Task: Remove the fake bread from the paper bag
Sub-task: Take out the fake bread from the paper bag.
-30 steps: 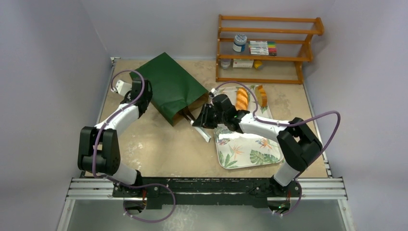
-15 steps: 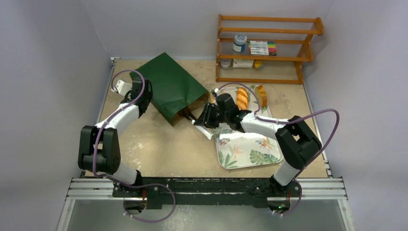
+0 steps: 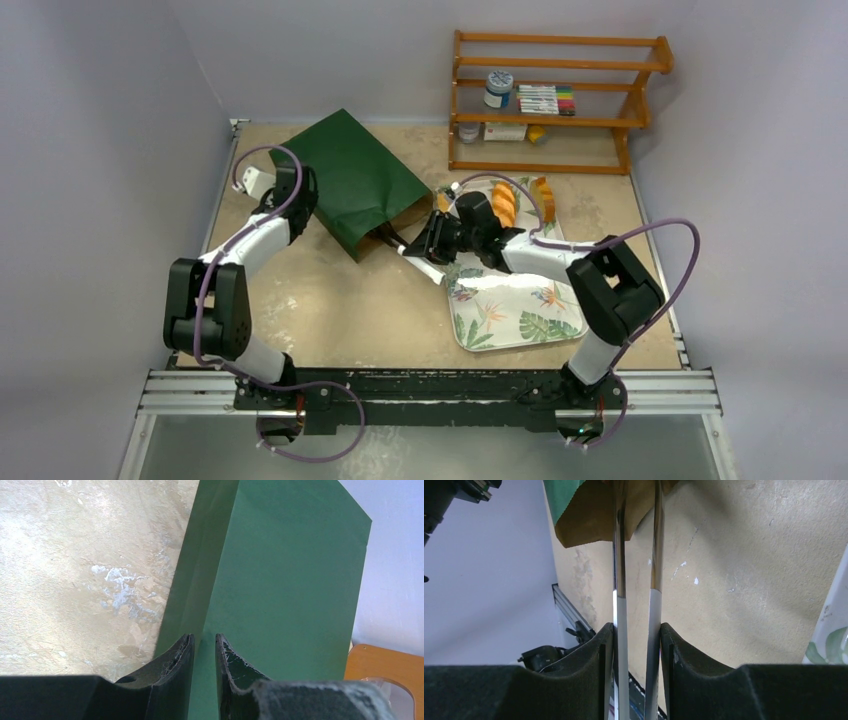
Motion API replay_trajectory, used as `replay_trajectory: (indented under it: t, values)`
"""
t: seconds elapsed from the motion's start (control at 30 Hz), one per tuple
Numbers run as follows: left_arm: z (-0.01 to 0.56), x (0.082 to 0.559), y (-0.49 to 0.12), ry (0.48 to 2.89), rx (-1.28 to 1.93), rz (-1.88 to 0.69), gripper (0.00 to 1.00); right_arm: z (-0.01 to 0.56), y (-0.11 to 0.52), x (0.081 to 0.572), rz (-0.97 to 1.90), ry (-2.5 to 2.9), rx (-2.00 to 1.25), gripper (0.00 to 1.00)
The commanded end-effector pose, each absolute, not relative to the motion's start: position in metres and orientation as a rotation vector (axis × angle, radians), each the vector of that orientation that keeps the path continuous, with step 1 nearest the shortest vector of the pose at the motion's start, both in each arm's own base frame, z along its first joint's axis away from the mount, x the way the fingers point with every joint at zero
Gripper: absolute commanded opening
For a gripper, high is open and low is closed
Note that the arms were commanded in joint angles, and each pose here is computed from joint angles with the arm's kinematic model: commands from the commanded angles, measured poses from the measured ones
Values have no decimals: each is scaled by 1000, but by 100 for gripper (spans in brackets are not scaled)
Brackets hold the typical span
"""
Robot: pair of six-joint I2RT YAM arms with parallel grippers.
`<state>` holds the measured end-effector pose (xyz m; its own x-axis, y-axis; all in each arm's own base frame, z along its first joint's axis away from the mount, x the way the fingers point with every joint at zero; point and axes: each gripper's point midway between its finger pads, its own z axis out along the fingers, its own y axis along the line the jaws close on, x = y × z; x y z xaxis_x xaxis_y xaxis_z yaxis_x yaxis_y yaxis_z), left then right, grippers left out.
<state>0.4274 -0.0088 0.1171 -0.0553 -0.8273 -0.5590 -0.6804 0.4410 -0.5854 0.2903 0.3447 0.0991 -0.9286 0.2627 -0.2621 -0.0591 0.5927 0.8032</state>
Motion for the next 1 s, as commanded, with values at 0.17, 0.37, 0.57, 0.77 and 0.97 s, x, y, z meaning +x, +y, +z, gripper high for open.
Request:
replay_trajectory:
  t: [0.17, 0.37, 0.57, 0.77, 0.97]
  values:
    - [133, 442, -5, 1762, -1255, -207, 22, 120, 353, 291, 1484, 2378, 179, 38]
    - [132, 444, -4, 1764, -1249, -197, 22, 121, 352, 294, 1534, 2362, 202, 39]
    - [128, 444, -4, 1773, -1251, -190, 22, 119, 352, 297, 1549, 2370, 226, 39]
    - [125, 445, -5, 1775, -1253, -193, 22, 114, 351, 304, 1503, 2401, 239, 39]
    - [121, 446, -6, 1781, -1251, -194, 22, 114, 354, 312, 1483, 2404, 244, 40]
